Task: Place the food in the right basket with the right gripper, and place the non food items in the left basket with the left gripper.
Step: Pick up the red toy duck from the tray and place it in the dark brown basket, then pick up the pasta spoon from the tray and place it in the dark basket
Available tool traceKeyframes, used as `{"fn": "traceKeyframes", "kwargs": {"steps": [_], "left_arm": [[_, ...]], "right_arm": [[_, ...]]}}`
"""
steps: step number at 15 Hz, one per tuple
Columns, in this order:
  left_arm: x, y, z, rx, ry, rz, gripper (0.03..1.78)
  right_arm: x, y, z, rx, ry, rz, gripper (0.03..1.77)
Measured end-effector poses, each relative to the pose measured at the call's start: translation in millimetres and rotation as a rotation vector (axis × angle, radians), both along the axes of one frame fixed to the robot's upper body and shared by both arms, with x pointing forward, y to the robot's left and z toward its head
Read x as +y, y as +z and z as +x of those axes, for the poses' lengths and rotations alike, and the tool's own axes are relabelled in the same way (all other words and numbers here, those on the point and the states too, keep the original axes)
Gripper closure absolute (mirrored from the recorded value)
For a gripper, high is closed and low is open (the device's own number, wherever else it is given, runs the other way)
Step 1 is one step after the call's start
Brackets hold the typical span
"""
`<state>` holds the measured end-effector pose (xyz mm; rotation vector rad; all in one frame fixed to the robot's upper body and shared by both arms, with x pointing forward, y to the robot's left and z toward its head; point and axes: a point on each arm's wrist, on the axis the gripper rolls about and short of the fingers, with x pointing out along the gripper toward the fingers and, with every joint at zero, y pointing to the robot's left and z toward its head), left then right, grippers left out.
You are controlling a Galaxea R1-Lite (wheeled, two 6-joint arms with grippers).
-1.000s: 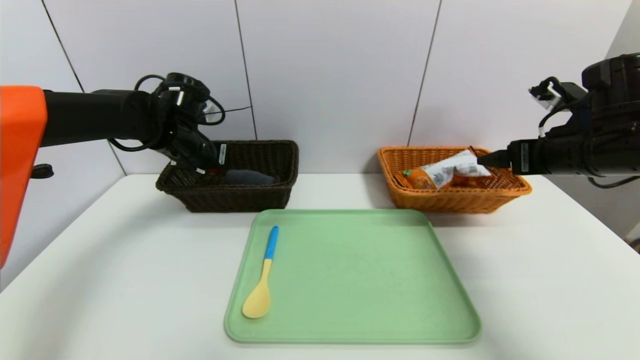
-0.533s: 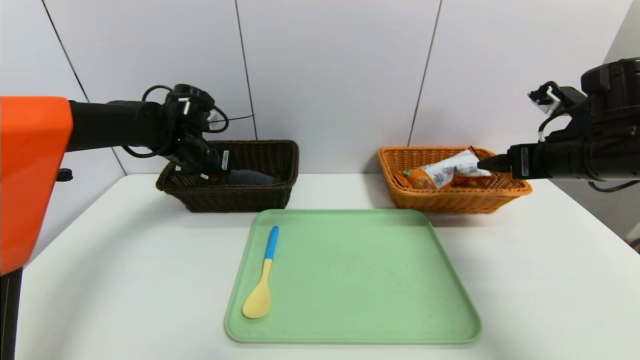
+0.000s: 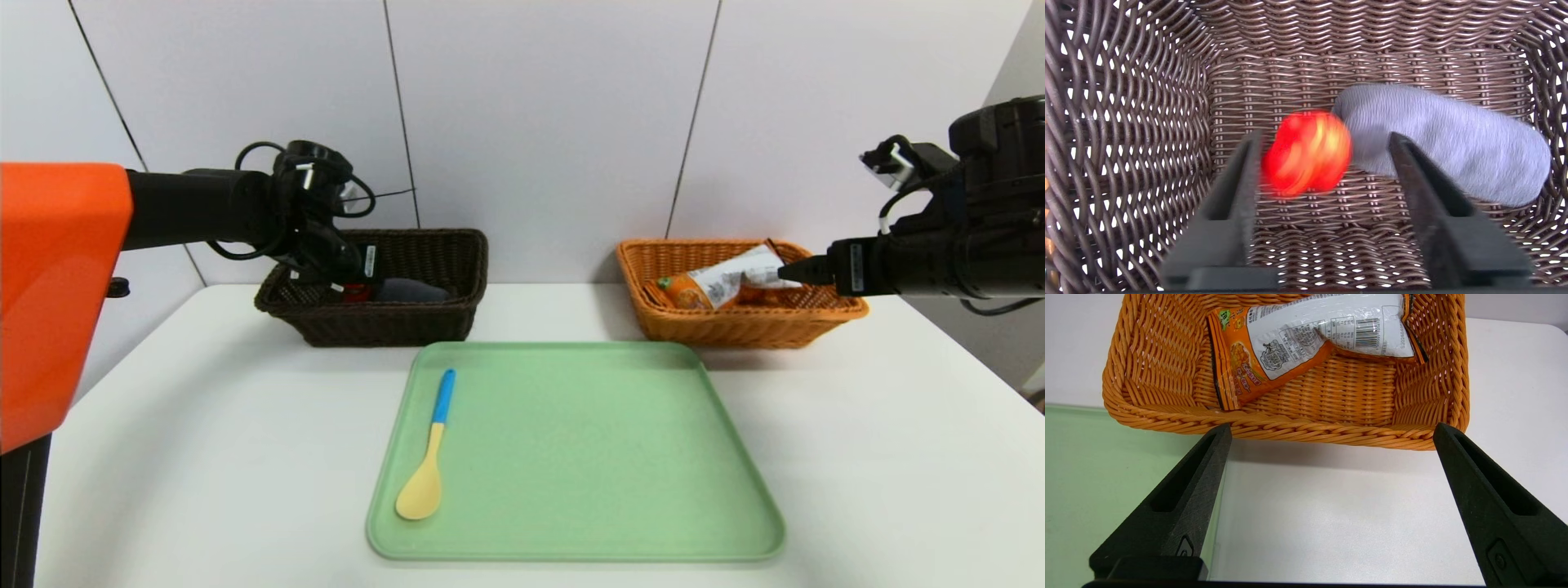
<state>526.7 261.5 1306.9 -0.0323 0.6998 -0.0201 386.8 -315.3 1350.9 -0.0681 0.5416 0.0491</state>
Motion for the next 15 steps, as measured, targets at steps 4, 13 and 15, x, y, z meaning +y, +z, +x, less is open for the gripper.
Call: {"fn": "traceKeyframes", "kwargs": {"steps": [4, 13, 15], "left_arm": [[0, 20, -10, -0.043, -0.005, -0.007, 0.44], [-90, 94, -143, 0.122, -0.217, -0.096, 0.21], [-105, 94, -167, 0.206, -0.250, -0.097, 0.19]], "right_arm": [[2, 1, -1, -0.003, 0.005, 0.001, 0.10], [10, -2, -3, 0.014, 0.003, -0.015, 0.10], [11, -1, -5, 0.019, 0.002, -0.021, 0.10]]}}
